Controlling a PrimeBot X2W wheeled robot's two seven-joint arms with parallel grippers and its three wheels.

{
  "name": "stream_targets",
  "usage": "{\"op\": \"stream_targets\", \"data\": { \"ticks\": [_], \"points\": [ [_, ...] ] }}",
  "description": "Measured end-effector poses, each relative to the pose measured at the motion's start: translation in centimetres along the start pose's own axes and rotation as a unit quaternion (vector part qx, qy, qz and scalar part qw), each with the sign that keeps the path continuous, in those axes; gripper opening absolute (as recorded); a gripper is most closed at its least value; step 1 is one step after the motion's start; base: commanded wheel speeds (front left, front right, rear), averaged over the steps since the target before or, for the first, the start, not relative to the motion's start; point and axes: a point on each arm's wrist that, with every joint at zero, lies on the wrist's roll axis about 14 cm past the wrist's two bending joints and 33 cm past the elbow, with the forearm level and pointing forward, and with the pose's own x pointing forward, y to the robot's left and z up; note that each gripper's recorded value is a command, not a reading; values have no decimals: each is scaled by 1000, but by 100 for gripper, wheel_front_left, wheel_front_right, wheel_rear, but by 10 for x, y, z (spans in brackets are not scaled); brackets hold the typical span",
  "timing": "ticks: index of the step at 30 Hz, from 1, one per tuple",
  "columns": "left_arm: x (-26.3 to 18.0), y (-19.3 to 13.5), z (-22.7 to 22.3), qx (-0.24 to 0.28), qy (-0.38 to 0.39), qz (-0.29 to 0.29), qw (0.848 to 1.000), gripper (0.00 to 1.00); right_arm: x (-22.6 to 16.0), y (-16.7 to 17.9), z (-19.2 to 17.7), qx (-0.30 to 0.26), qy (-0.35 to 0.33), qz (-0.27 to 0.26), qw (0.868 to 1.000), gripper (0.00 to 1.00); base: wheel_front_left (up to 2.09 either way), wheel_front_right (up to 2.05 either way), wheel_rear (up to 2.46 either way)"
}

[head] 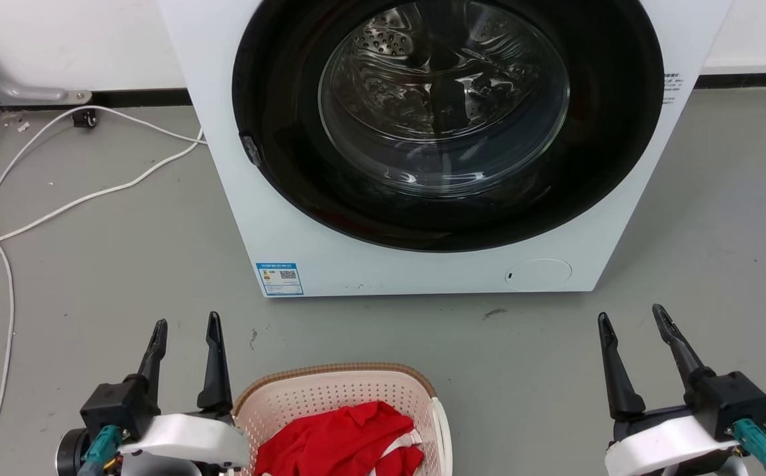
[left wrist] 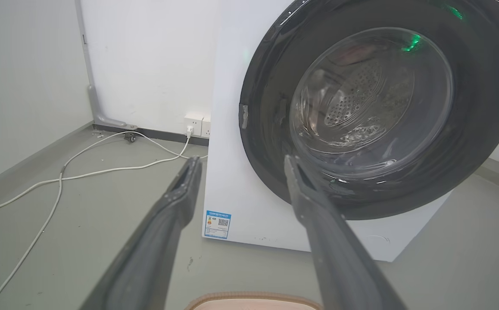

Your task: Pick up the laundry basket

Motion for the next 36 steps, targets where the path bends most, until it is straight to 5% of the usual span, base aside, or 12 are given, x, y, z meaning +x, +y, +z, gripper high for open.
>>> {"op": "stream_targets", "data": {
  "ticks": [18,36],
  "points": [
    [-5,0,-1,61,-6,-5,998,100,-2,3,4,-45,-12,10,999,100,0,0,0],
    [-6,1,-4,68,-1,-5,998,100,-4,-7,4,0,-16,-11,1000,100,0,0,0]
  ]
}}
